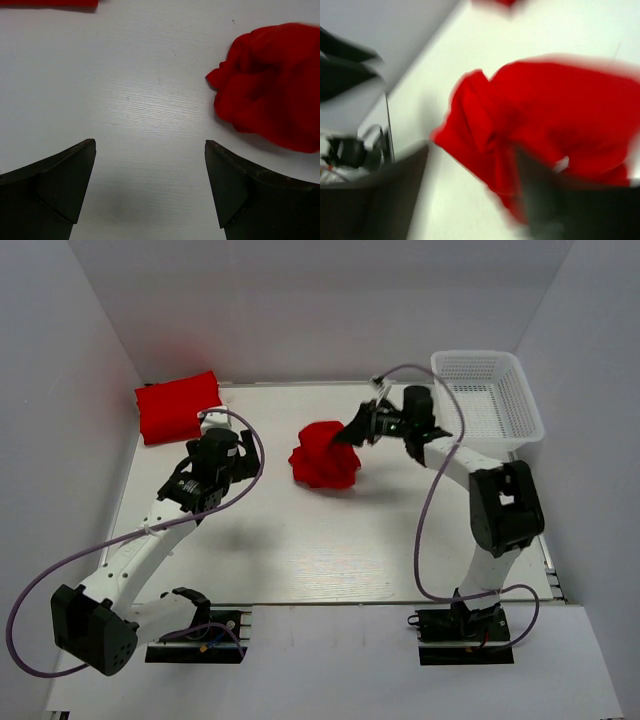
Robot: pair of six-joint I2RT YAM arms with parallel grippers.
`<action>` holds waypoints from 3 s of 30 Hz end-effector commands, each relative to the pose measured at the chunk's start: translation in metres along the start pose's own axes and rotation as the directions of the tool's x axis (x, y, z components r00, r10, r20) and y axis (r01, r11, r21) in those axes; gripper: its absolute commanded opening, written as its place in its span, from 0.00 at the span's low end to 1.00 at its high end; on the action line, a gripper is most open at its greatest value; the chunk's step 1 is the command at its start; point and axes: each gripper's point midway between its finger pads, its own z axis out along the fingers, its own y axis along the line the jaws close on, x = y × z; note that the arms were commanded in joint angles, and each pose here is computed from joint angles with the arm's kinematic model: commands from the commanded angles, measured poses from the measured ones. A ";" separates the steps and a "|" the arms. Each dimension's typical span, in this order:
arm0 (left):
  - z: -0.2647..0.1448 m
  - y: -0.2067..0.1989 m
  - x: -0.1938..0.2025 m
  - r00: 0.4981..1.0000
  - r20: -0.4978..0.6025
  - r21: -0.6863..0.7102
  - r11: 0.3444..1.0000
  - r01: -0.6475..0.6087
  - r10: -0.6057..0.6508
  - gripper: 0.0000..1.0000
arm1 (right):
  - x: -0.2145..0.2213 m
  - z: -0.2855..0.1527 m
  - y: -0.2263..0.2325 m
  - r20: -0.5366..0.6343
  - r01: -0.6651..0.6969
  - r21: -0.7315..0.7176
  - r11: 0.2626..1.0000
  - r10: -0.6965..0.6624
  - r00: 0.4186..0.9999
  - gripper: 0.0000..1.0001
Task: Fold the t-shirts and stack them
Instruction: Move the tshirt to the center of the board, then flatten out the tshirt
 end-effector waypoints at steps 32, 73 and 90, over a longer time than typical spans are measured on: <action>0.073 -0.142 0.126 0.907 -0.239 0.698 0.710 -0.088 0.347 1.00 | 0.110 -0.087 -0.085 -0.128 -0.050 0.610 0.791 0.160 0.979 0.90; -0.004 -0.125 -0.360 0.615 0.673 -0.114 0.879 -0.463 0.411 0.00 | -0.280 -0.049 0.014 0.255 0.431 0.525 0.734 -0.618 0.744 0.00; 0.004 -0.134 0.100 0.916 -0.165 0.776 0.621 -0.109 0.367 1.00 | 0.134 -0.153 -0.058 -0.144 -0.057 0.764 0.643 0.257 0.956 0.38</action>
